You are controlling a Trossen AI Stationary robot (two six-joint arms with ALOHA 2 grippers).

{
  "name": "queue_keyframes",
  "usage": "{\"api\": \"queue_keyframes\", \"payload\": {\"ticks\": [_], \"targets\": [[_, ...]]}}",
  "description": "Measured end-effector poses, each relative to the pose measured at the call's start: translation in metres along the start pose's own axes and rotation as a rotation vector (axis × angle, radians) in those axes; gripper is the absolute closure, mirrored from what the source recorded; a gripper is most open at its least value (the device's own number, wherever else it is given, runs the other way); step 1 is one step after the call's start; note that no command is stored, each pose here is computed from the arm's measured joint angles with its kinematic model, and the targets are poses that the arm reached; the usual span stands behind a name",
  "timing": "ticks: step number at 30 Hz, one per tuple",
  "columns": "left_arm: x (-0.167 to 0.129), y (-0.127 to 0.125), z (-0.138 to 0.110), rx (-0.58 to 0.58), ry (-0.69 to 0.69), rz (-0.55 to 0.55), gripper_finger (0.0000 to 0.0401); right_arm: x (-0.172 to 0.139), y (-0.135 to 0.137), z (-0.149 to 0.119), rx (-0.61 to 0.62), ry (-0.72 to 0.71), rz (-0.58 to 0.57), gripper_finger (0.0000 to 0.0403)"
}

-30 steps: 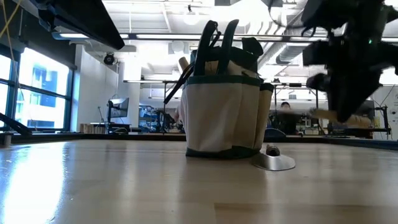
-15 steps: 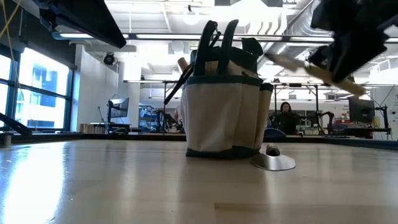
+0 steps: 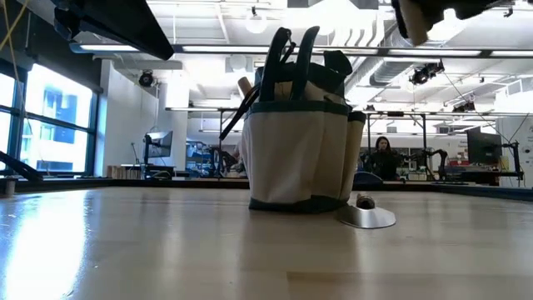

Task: Pick & Place Garden tools in Gardening bag
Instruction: Put the right brown trowel into the green gardening bag

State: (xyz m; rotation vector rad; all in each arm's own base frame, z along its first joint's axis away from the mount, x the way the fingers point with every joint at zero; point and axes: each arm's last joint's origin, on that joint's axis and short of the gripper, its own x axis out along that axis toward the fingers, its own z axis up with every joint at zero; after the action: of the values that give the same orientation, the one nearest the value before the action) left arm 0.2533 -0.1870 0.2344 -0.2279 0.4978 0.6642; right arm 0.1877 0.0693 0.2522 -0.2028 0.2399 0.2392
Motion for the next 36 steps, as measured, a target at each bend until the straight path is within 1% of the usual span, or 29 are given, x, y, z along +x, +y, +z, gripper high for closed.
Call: {"api": "queue_keyframes", "payload": {"ticks": [2,5,8,11,14,16,19,27,33,36], "targets": [[0.000,0.000,0.000,0.000,-0.001,0.000,0.0401,0.000,-0.004,-0.007,-0.008,-0.048,-0.031,0.0353],[0.000,0.000,0.000,-0.001,-0.001,0.000,0.0401,-0.002,-0.017,-0.020,0.031,-0.097,-0.082,0.0353],[0.000,0.000,0.000,-0.001,-0.001,0.000,0.0401,-0.007,-0.030,-0.031,0.102,-0.191,-0.067,0.0353],[0.000,0.000,0.000,0.005,-0.002,0.001,0.0401,-0.012,-0.041,-0.042,0.137,-0.288,-0.039,0.0353],[0.000,0.000,0.000,0.010,-0.002,0.002,0.0401,-0.015,-0.048,-0.053,0.189,-0.336,-0.049,0.0353],[0.000,0.000,0.000,0.011,-0.004,0.003,0.0401,-0.015,-0.050,-0.059,0.210,-0.338,-0.046,0.0353],[0.000,0.000,0.001,0.020,-0.024,0.010,0.0401,-0.011,-0.051,-0.062,0.214,-0.338,-0.013,0.0353],[0.000,0.001,0.002,0.026,-0.059,0.020,0.0401,0.007,-0.052,-0.073,0.233,-0.295,0.018,0.0353],[0.000,0.001,0.002,0.013,-0.059,0.019,0.0401,0.016,-0.064,-0.085,0.248,-0.280,-0.037,0.0353],[0.000,0.001,0.002,0.007,-0.059,0.019,0.0401,0.020,-0.074,-0.095,0.271,-0.248,-0.066,0.0353]]}}
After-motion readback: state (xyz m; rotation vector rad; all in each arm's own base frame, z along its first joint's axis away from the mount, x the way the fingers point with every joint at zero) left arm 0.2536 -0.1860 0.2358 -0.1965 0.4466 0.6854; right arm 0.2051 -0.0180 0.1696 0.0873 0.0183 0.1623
